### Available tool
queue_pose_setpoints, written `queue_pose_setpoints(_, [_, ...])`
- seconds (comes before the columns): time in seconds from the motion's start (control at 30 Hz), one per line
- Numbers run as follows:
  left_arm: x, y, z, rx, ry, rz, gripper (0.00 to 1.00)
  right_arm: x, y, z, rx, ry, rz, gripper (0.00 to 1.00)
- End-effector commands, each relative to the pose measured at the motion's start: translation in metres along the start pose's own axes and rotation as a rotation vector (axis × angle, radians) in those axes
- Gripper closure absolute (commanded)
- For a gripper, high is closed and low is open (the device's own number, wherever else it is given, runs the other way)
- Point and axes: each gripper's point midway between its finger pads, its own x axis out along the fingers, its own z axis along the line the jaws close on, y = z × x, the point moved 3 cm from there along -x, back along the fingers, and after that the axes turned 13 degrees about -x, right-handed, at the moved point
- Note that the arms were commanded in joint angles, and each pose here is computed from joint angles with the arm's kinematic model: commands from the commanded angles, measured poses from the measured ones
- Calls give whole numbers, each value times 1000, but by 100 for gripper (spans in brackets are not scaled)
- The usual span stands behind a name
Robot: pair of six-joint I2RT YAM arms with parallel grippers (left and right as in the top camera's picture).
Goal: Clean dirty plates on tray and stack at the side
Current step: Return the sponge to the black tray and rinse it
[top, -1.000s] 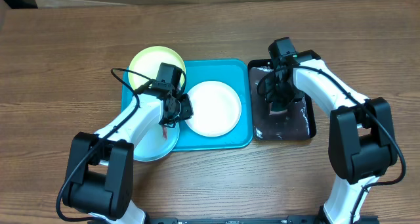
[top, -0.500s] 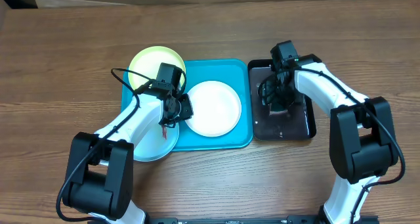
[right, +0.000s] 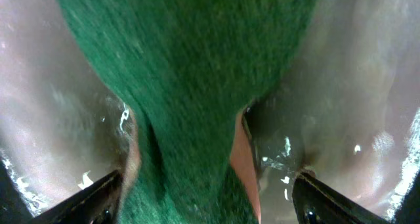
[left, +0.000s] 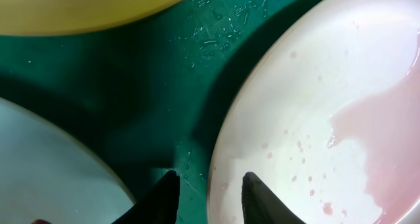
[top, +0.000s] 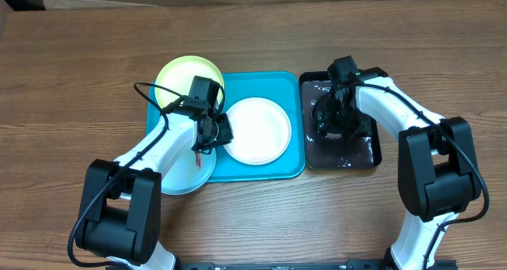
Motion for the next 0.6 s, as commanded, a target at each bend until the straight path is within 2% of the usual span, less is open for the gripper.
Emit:
queue_pose_setpoints(0.0, [-1, -2, -4, -3, 6, 0, 66, -2, -1, -1, 2, -5, 2, 63])
queue_pose_setpoints(0.03, [-1, -2, -4, -4, 4, 1, 66, -1, -1, -1, -4, -5, -2, 82])
queue_pose_setpoints(0.07, [-1, -2, -4, -4, 4, 2, 66, 0, -3, -1, -4, -5, -10, 82])
queue_pose_setpoints(0.1, [-1, -2, -4, -4, 4, 2, 66, 0, -5, -1, -4, -5, -20, 67])
queue_pose_setpoints(0.13, [-1, -2, -4, -3, 4, 2, 66, 0, -7, 0, -4, -6, -29, 38])
queue_pose_setpoints(0.17, [-1, -2, -4, -4, 4, 2, 66, -2, -9, -1, -3, -5, -36, 16])
queue_pose_setpoints(0.2, [-1, -2, -4, -4, 4, 3, 66, -4, -12, -1, -2, -6, -44, 6])
queue_pose_setpoints(0.23, [-1, -2, -4, -4, 4, 2, 66, -7, -15, -2, 0, -6, -54, 2])
queue_pose_setpoints(0.57, [0, -2, -4, -1, 1, 0, 66, -44, -47, -9, 17, 1, -158, 0])
